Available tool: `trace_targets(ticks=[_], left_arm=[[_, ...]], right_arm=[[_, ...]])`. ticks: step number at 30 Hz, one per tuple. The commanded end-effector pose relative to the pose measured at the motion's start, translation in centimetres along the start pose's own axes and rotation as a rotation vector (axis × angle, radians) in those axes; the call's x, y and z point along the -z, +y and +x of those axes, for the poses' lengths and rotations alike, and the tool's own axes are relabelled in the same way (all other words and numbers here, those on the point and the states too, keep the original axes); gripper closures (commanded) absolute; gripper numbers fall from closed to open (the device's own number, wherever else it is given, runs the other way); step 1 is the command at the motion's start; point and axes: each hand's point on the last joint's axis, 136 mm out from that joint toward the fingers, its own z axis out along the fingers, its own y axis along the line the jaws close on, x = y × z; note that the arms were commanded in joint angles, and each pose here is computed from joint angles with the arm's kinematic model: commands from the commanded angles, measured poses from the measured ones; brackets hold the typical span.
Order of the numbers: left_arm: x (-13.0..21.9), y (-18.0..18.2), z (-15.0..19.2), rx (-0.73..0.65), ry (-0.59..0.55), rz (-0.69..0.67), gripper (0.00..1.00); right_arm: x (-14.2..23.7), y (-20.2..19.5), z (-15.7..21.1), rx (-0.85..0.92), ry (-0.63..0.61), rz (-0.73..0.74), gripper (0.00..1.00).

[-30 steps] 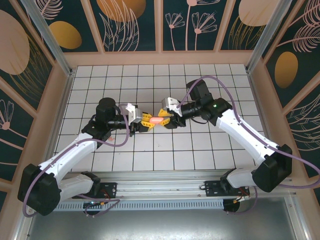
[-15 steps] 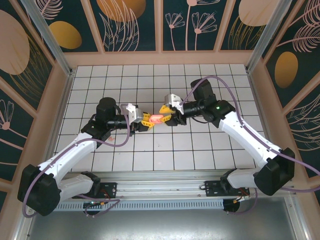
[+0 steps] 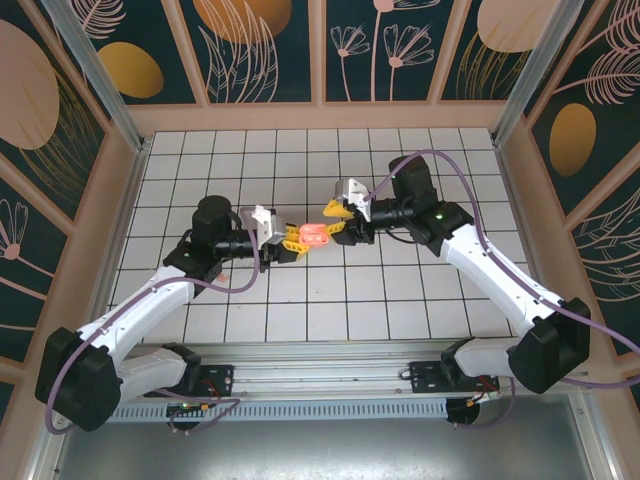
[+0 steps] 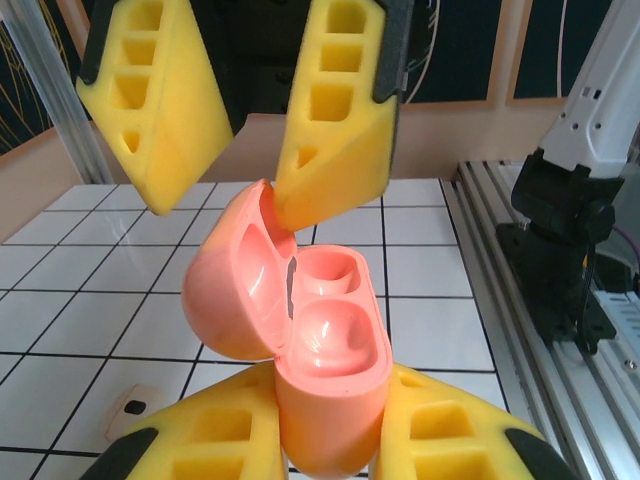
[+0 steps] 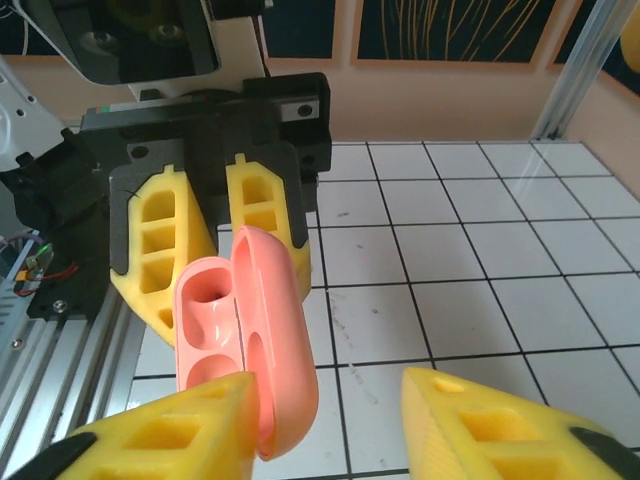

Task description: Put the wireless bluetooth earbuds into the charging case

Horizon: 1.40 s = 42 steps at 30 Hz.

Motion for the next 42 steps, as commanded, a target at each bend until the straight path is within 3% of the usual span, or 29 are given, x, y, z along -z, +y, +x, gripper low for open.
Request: trace_targets(ticks=[1,5,11,16,20,26,36,42], left_arm=[[0.2,0.3,-0.4,0.025,-0.056,0.015,0.86],[0.4,1.4,0.4,0.088,-0.07,-0.007,0.87],[1.4,3.9,3.0,0.218,-0.084,-0.131,0.88],[3.2,5.7,5.6,0.321,-0.116,-0.276,0.88],[5.2,7.2,7.8,0.427,-0.152,-0.394,0.89],[8.6,9.4,10.1,0.548,-0.192,-0.565,0.89],[11.7,12.1,12.4,0.635,-0.204,-0.72,0.9],[13.5,13.3,13.0,0.655,-0.224,-0.794,0.9]], right_arm=[[0.8,0.4,-2.1,-0.005,-0.077,-0.004,0.52],[0.7,0.0,-2.5,-0.049,-0.092,0.005,0.46],[0.4,-2.6,-2.3,-0.231,-0.066,0.105,0.45],[-0.5,-5.1,0.8,-0.478,0.054,0.206,0.45],[-1.5,-7.1,4.2,-0.554,0.189,0.273,0.46],[-3.8,-8.3,8.0,-0.459,0.372,0.254,0.46],[-8.2,-9.5,14.6,-0.015,0.636,0.094,0.48],[-10.8,-11.5,18.7,0.054,0.729,0.043,0.47]])
